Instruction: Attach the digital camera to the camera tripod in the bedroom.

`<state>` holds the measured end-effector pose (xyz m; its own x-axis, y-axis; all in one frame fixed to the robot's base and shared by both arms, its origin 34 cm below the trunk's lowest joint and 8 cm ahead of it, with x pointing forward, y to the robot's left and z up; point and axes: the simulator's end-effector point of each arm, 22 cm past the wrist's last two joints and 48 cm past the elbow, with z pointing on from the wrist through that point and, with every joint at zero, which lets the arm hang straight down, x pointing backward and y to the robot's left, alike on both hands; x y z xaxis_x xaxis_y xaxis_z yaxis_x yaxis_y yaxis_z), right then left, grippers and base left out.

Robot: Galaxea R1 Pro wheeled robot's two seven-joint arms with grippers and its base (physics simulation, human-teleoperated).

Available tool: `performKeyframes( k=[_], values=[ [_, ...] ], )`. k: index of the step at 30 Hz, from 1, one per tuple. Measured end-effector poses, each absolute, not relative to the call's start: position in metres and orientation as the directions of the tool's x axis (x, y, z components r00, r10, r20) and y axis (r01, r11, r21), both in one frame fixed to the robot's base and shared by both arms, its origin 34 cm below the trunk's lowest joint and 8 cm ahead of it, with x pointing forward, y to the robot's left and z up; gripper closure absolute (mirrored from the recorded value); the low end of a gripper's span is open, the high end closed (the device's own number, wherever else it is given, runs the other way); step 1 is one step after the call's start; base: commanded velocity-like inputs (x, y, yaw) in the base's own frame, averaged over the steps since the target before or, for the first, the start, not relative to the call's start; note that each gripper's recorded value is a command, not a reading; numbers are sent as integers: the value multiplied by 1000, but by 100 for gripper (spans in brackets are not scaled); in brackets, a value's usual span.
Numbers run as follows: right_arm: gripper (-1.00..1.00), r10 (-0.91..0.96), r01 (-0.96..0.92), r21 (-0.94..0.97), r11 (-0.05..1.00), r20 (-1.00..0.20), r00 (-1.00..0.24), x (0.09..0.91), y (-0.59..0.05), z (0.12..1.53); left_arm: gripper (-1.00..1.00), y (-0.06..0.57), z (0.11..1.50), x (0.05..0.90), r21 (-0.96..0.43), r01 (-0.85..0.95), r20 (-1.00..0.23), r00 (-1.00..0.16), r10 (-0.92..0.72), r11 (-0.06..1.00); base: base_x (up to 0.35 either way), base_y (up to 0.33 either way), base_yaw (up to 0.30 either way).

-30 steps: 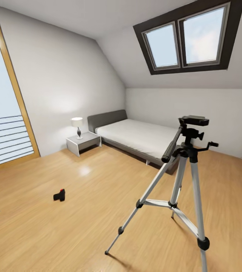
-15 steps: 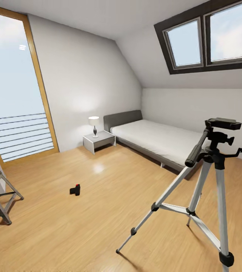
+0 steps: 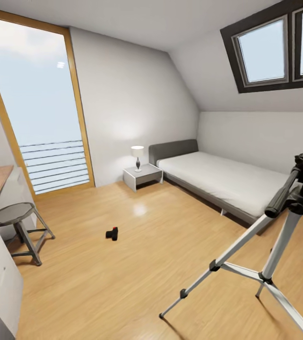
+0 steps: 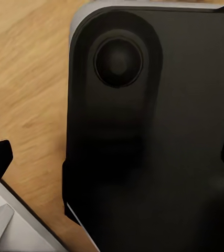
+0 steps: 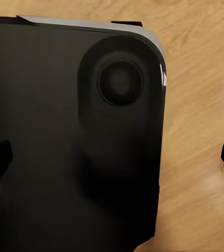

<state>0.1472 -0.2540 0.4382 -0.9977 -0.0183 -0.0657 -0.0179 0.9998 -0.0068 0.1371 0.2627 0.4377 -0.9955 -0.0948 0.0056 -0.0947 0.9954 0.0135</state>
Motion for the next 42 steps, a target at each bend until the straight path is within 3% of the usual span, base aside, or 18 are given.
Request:
performKeyframes(
  k=[42],
  values=[
    [-100,-22,-21,-9,1000,-86,-996,155,-256,438,-100,250,438,145,-6,-95,-14,-995,-95,995,0,0,277]
  ],
)
